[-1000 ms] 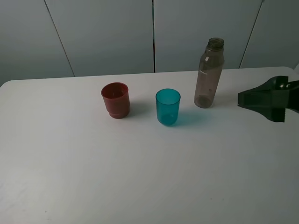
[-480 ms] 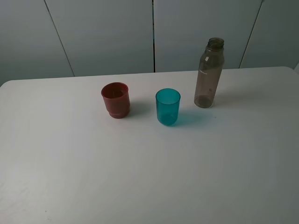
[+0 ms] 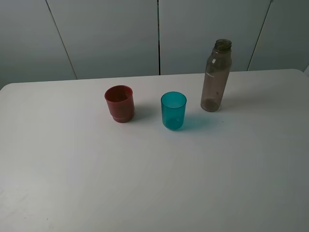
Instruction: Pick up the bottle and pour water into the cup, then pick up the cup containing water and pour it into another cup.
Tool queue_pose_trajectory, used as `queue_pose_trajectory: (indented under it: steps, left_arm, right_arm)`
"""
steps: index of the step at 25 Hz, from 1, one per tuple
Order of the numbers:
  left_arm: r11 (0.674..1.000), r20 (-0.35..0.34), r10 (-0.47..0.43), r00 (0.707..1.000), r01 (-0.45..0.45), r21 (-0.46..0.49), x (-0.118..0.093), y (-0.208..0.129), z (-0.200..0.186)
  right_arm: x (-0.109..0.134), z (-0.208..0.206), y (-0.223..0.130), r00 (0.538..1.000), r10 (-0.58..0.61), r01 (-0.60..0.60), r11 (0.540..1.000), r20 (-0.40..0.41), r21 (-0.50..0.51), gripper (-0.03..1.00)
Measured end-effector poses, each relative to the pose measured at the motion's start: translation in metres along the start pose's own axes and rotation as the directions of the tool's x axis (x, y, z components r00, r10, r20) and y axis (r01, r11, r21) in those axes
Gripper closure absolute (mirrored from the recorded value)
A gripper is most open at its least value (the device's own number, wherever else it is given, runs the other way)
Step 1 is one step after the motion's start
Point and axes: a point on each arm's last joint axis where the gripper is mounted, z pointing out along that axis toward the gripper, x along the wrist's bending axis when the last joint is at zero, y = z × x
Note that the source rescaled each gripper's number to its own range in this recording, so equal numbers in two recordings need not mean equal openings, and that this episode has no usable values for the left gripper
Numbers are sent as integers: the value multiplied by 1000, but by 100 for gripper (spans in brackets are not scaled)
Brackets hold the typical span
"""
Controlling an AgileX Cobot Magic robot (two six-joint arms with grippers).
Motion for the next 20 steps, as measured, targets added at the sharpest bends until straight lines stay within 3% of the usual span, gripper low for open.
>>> queue_pose_trajectory:
  steps: [5,12,20]
  left_arm:
    - [1000,0,4,1000,-4,0,0,0,0]
    - [1000,0,6,1000,-6,0,0,0,0]
    - [1000,0,6,1000,-6,0,0,0,0]
  right_arm:
    - [-4,5,-8,999,-6,6,1000,52,-9,-3]
    - [-1,13,-6,973,106,-92,993,203,-77,-3]
    - [0,14,-6,959,136,-118,989,247,-87,-3]
